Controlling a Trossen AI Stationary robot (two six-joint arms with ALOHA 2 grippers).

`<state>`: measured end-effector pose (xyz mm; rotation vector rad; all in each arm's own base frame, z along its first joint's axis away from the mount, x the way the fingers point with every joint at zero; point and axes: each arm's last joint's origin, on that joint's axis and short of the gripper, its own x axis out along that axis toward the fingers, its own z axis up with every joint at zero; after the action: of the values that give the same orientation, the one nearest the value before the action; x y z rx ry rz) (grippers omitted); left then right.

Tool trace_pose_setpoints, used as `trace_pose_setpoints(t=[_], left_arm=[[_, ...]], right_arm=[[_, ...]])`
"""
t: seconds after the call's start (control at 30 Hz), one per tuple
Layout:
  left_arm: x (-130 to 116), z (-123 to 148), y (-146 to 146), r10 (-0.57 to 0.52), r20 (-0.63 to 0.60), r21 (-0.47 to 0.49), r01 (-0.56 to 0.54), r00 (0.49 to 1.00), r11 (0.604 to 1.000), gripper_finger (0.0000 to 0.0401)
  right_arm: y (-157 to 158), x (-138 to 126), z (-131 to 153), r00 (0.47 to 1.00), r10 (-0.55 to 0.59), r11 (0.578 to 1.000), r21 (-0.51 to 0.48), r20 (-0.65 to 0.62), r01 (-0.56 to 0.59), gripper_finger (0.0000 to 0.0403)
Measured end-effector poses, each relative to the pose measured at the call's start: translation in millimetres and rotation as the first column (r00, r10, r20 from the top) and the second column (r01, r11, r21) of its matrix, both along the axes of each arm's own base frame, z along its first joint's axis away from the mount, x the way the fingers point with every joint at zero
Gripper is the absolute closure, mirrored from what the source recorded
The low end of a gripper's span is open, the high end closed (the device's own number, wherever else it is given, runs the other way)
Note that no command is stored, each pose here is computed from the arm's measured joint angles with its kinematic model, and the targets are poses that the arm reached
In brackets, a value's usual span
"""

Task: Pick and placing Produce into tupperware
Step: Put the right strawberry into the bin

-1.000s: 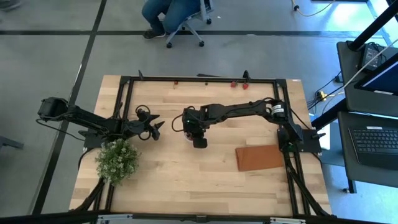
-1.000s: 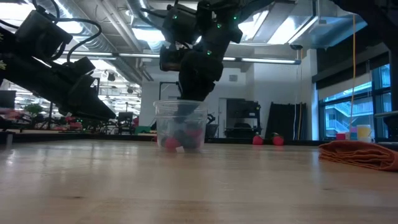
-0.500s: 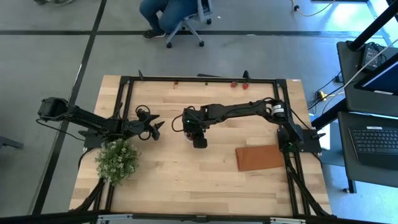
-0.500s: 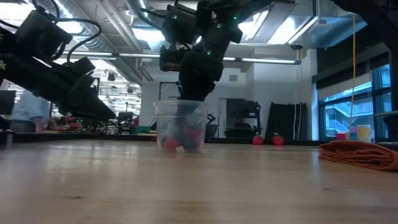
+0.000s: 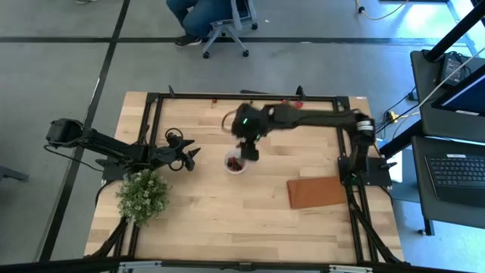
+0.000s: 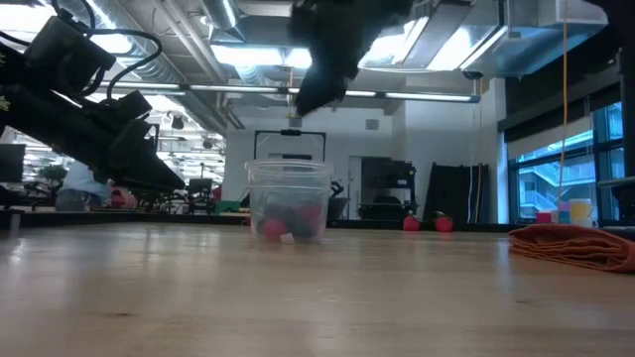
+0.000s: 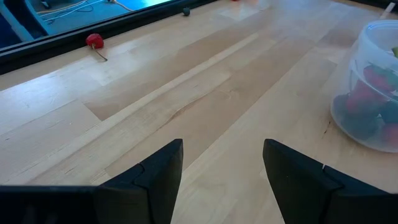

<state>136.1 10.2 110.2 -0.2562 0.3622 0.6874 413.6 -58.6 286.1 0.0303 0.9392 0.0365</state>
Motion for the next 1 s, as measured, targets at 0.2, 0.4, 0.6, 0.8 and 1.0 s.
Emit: trace_pose_setpoints(t=[0.2, 0.4, 0.6, 0.8, 1.0], left_arm=[[0.0, 0.1, 0.0, 0.000, 0.001, 0.000, 0.000, 1.000, 1.000, 0.0186], [0.0, 0.0, 0.1, 0.001, 0.000, 0.000, -0.001, 1.000, 1.000, 0.0186], [0.0, 0.0, 0.0, 0.000, 0.000, 0.000, 0.000, 1.000, 1.000, 0.0186], [0.0, 0.0, 0.0, 0.000, 0.000, 0.000, 0.000, 1.000, 1.000, 0.0186], [0.0, 0.0, 0.0, 0.000, 0.000, 0.000, 0.000, 1.000, 1.000, 0.0186]], right_arm=[[-46.4, -61.4, 62.5, 0.973, -0.226, 0.972, -0.061, 0.049, 0.229, 0.0232], [-85.6, -127.8, 104.1, 0.869, -0.487, 0.860, -0.127, 0.092, 0.495, 0.0232], [-126.9, -165.5, 113.6, 0.756, -0.643, 0.748, -0.113, 0.119, 0.654, 0.0210], [-176.5, -181.3, 92.3, 0.633, -0.772, 0.627, -0.100, 0.053, 0.773, 0.0129], [-218.1, -188.7, 49.7, 0.489, -0.864, 0.501, -0.092, -0.122, 0.861, 0.0085]])
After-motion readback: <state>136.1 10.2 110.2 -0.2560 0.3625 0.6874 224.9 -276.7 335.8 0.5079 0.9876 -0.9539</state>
